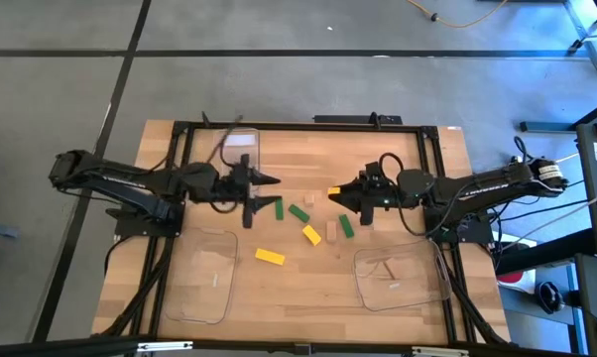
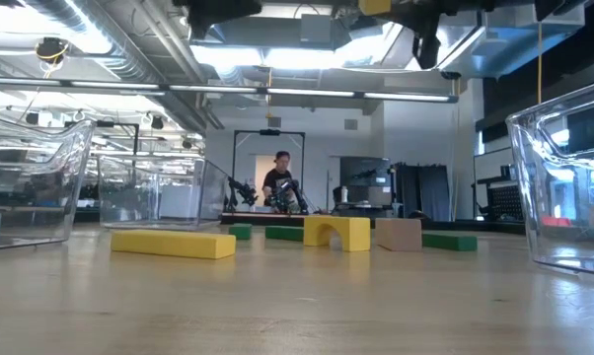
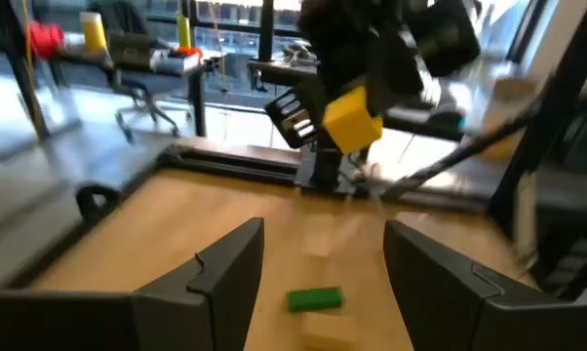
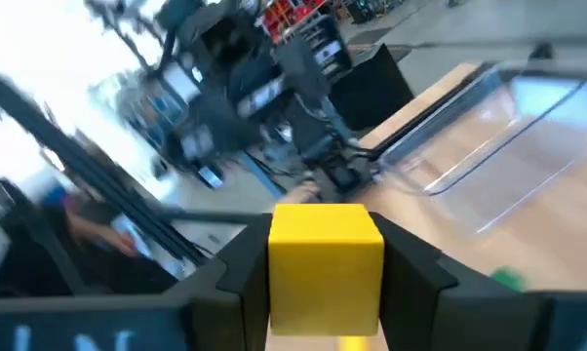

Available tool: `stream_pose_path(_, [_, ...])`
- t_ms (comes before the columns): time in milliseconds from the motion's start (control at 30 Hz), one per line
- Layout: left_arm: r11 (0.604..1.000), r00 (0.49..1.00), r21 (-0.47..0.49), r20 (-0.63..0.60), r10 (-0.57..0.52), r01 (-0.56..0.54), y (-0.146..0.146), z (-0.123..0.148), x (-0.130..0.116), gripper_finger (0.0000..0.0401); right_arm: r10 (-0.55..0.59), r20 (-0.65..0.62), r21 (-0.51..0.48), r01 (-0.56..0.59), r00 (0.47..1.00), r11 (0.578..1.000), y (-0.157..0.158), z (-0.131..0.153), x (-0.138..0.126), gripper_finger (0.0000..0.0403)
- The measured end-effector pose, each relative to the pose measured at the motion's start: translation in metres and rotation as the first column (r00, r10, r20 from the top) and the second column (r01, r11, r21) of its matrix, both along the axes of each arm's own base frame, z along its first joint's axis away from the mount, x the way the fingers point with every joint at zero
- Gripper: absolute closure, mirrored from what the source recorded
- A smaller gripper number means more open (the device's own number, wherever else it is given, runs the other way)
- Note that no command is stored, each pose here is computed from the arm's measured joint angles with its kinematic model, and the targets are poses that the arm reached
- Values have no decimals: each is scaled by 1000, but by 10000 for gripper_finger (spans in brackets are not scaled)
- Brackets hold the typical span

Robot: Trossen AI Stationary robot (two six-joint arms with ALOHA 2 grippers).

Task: Sort & place blocks by color
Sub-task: Put the top right yellow block into the bottom left transparent bin

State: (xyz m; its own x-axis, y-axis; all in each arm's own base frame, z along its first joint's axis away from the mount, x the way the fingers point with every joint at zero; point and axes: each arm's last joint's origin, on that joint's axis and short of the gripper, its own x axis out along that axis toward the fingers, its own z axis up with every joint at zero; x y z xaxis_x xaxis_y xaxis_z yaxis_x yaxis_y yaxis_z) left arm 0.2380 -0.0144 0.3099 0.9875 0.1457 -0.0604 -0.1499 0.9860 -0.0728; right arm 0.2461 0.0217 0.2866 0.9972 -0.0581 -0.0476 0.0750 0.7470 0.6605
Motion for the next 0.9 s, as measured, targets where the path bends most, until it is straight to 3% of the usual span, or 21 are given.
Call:
stream_pose_path(100, [980,999,199,-39,14,-6,-11,3,15,197,-8,55,162,-1,998,987,1,-3,11,269])
stream_pose_path(167, [942,996,336,-77,37,-9,-18,4,27,197,-14,74,255,-6,997,967,2,-7,17,269])
stream_pose_path(300, [863,991,506,-115,73,-5,-30,8,49,197,-19,121,339,-23,992,940,3,-13,28,269])
stream_pose_path(567, [853,988,522,-127,88,-9,-34,11,79,197,-25,183,357,-43,983,933,4,-19,41,269])
stream_pose_path(900, [866,991,500,-100,86,-25,-34,12,83,197,38,155,317,-86,987,945,9,-11,64,269])
